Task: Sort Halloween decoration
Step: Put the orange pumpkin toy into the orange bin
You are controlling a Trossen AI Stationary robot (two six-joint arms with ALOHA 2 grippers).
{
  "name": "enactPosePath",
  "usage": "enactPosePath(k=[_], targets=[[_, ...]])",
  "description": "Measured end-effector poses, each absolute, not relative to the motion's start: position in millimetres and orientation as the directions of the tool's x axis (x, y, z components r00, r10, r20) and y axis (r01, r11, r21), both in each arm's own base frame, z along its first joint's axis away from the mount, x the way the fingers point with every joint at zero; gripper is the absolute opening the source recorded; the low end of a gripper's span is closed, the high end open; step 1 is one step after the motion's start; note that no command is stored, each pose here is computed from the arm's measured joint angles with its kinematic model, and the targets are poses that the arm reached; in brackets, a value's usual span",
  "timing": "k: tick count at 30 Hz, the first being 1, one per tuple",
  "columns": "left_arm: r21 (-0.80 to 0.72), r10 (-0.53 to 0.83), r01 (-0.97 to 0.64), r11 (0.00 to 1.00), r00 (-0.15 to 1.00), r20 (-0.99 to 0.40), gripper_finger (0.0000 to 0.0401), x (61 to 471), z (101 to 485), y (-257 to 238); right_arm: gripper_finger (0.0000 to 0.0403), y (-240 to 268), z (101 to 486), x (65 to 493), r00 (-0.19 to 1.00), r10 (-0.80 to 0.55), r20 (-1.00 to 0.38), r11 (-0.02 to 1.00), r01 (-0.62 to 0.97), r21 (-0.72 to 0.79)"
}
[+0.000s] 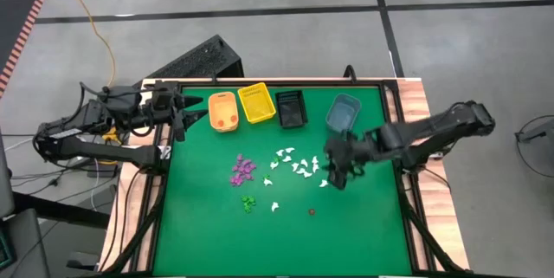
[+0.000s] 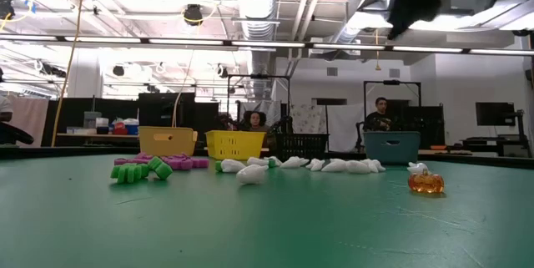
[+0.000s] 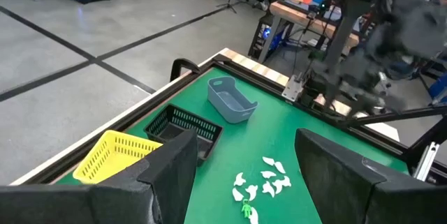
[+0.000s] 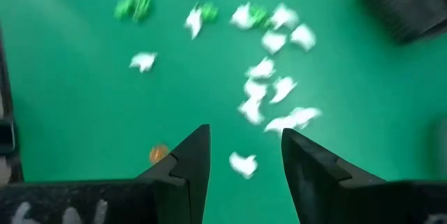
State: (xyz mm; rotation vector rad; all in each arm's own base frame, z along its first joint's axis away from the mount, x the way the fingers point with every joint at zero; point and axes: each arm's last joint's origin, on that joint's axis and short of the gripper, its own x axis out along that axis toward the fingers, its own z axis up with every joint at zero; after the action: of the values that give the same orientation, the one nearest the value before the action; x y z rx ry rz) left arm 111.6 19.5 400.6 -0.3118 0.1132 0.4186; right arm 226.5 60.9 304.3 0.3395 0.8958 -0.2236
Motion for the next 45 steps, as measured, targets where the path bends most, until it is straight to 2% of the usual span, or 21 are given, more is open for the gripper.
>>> enactPosePath(k=[8,18,28,45], targets=[[-0.272,0.38,-0.438,0.857,0.893,-0.241,0.0232,125,393,21,0.0169,115,241,243,0.535,0.002,-0.845,0.962,0.229,0.148],[-0.261,0.363,-0.438,0.86,0.885,-0.291,0.0232,140,387,22,0.0169,154,187,273,0.495,0.085,-0.865,0.981,0.113,0.161],[-0.264,0.358,-0.435,0.861,0.886,-0.295,0.0232,141,387,22,0.0169,155,181,282,0.532,0.086,-0.842,0.993,0.027,0.119],[-0.269,0.352,-0.432,0.861,0.888,-0.297,0.0232,141,387,22,0.0169,158,160,286,0.479,0.068,-0.875,0.996,0.023,0.091]])
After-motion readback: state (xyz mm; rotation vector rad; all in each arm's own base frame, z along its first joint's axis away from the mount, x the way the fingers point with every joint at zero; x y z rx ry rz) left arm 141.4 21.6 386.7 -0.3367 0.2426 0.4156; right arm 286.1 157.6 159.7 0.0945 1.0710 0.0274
